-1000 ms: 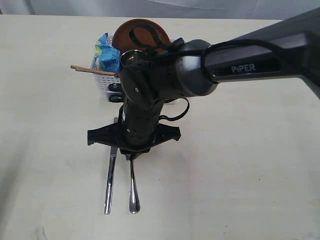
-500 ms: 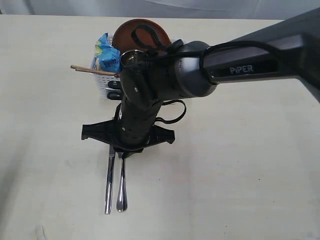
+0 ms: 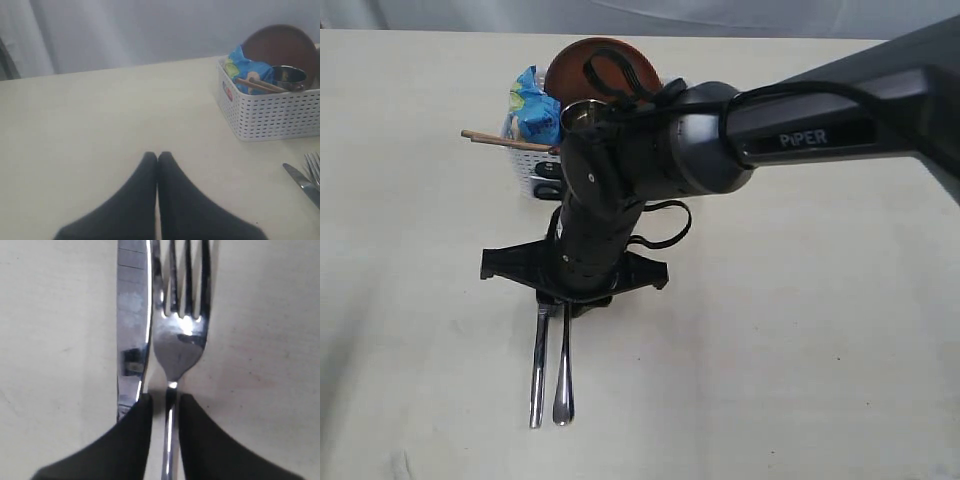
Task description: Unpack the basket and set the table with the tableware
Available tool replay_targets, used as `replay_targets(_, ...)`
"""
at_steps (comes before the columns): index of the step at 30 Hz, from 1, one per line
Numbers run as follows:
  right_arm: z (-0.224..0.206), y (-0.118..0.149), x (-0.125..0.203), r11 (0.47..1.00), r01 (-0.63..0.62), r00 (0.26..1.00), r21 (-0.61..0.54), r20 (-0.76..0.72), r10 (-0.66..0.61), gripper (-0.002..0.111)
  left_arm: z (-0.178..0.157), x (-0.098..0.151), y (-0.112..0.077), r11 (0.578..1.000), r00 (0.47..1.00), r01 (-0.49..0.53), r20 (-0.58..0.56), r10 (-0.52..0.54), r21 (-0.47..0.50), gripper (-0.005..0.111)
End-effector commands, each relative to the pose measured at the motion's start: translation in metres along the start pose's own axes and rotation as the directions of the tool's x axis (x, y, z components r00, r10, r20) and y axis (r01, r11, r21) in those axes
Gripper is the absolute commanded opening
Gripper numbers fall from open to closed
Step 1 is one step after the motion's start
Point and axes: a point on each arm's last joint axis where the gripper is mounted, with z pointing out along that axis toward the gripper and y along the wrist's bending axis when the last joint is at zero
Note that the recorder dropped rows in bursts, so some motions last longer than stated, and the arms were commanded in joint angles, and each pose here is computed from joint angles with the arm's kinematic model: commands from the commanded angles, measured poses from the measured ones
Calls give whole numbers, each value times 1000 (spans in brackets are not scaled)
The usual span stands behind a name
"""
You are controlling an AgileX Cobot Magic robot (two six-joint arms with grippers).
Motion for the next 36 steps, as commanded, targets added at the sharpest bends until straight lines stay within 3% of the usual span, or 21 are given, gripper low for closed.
replay_targets(1, 2, -4, 1, 1000, 7, 1000, 20, -20, -7, 40, 0, 0, 0, 1000, 1000, 3, 9, -3, -2, 0)
replay_targets(6, -14, -1, -4, 998, 57, 998, 22, 23, -58, 40, 0, 0, 0, 1000, 1000, 3, 9, -3, -2, 0)
replay_targets(12, -68, 8, -25, 967, 201, 975, 155, 64, -213, 40, 0, 0, 0, 1000, 1000, 3, 9, -3, -2, 0)
replay_targets(19, -121, 34, -49, 913, 375, 890, 159, 212, -403, 40, 0, 0, 0, 1000, 1000, 3, 9, -3, -2, 0)
replay_targets(21, -130, 36, -56, 902, 383, 866, 200, 261, -426, 40, 0, 0, 0, 1000, 1000, 3, 9, -3, -2, 0)
replay_targets(25, -144, 28, -72, 927, 286, 877, 241, 323, -355, 40, 0, 0, 0, 1000, 1000, 3, 9, -3, -2, 0)
replay_targets(29, -147, 21, -82, 912, 329, 864, 246, 312, -396, 40, 0, 0, 0, 1000, 1000, 3, 9, -3, -2, 0)
replay_targets(31, -141, 23, -83, 858, 450, 822, 248, 260, -506, 40, 0, 0, 0, 1000, 1000, 3, 9, -3, -2, 0)
replay_targets(32, -135, 23, -83, 780, 562, 756, 275, 211, -620, 40, 0, 0, 0, 1000, 1000, 3, 9, -3, -2, 0)
replay_targets(36, -118, 25, -83, 671, 674, 667, 309, 137, -733, 40, 0, 0, 0, 1000, 1000, 3, 9, -3, -2, 0)
